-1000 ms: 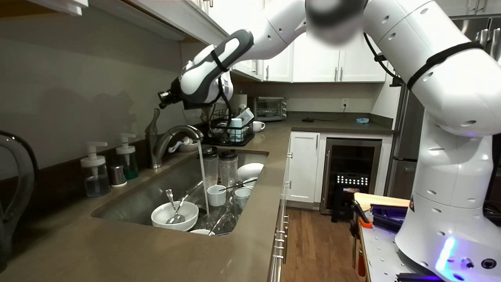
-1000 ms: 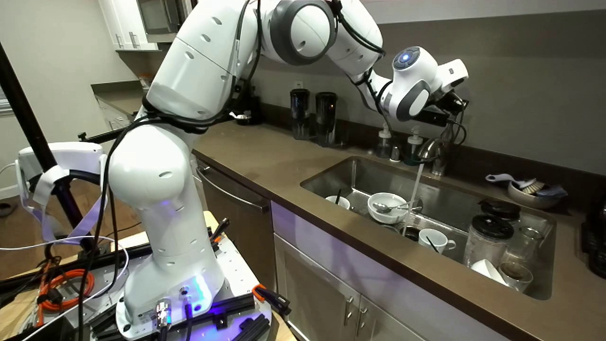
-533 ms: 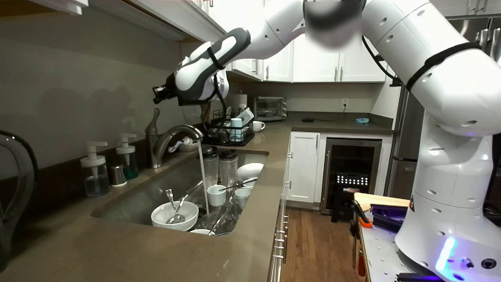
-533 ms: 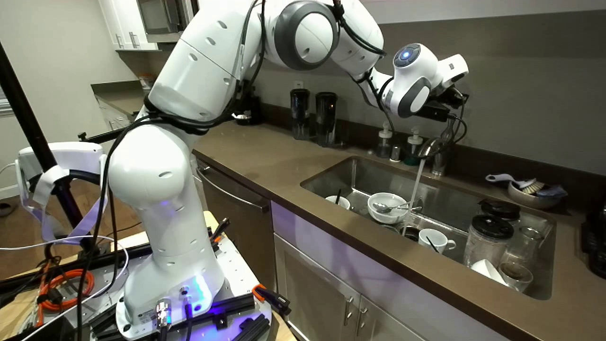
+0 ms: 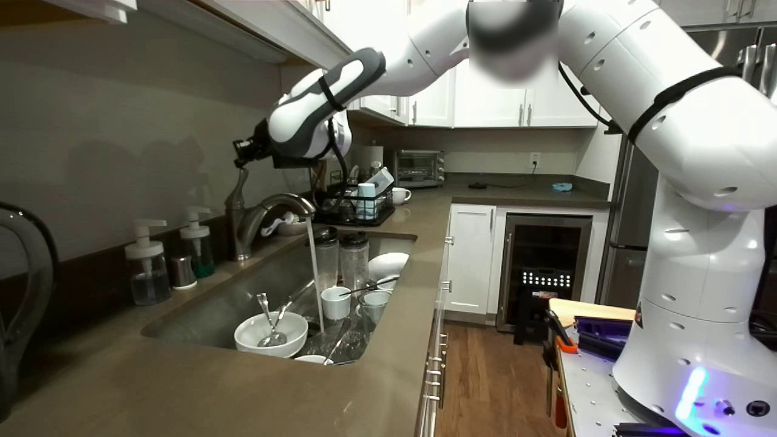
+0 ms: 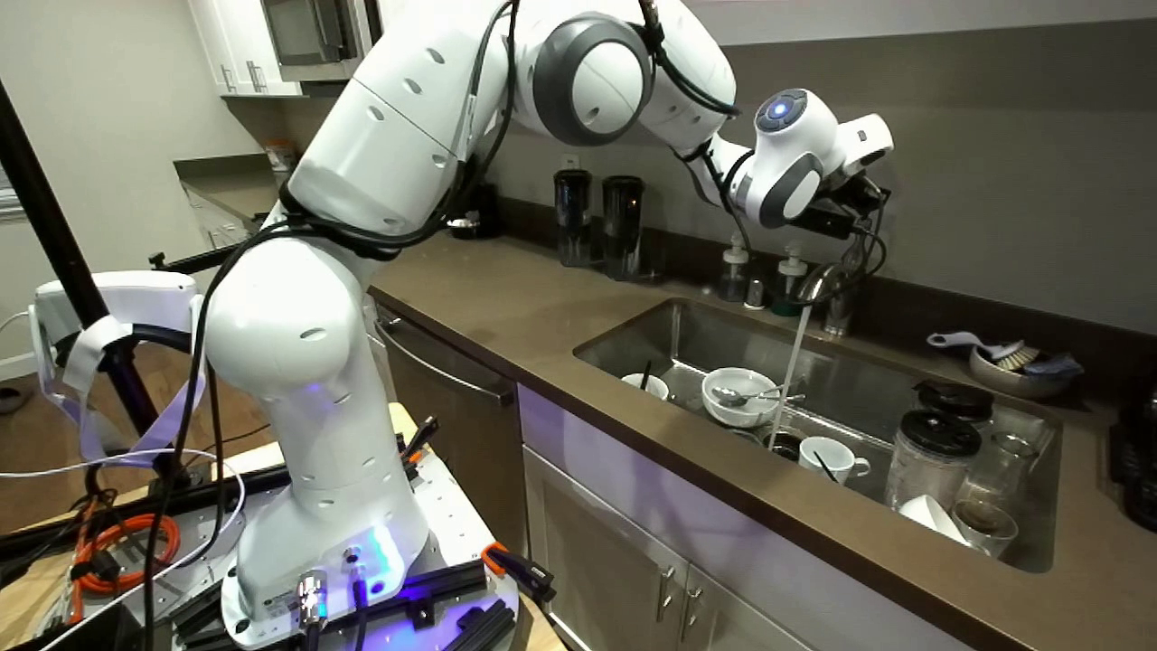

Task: Close the tap

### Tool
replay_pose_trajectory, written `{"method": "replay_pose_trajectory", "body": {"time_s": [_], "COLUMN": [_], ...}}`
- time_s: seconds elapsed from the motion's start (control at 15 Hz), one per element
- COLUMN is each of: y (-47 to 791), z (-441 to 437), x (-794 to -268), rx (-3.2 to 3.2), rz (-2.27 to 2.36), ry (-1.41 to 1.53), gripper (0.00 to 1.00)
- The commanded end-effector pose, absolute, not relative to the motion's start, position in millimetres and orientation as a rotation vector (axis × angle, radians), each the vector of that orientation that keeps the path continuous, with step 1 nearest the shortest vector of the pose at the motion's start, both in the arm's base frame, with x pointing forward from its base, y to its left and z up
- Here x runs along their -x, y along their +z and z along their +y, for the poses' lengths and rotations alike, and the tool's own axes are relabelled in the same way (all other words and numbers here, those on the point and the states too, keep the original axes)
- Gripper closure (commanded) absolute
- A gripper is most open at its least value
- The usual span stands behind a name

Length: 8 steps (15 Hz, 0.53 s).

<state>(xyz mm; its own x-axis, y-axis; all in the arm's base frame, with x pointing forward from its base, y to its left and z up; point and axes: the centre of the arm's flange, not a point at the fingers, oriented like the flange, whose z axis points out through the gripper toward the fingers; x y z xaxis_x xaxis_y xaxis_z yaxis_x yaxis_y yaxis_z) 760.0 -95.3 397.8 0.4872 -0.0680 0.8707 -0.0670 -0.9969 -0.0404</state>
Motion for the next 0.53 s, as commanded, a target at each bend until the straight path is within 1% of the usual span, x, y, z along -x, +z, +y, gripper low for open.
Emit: {"method": "replay_pose_trajectory", "body": {"time_s": [0.0,0.47], "y": [401.4,401.8], "z": [-98.6,-98.9], "x": [-761.7,-754.4], "rx": [2.722,2.765], "rz": [0.147,0.147], "ry": [-1.533,-1.487], "gripper": [0.97,0.96]}}
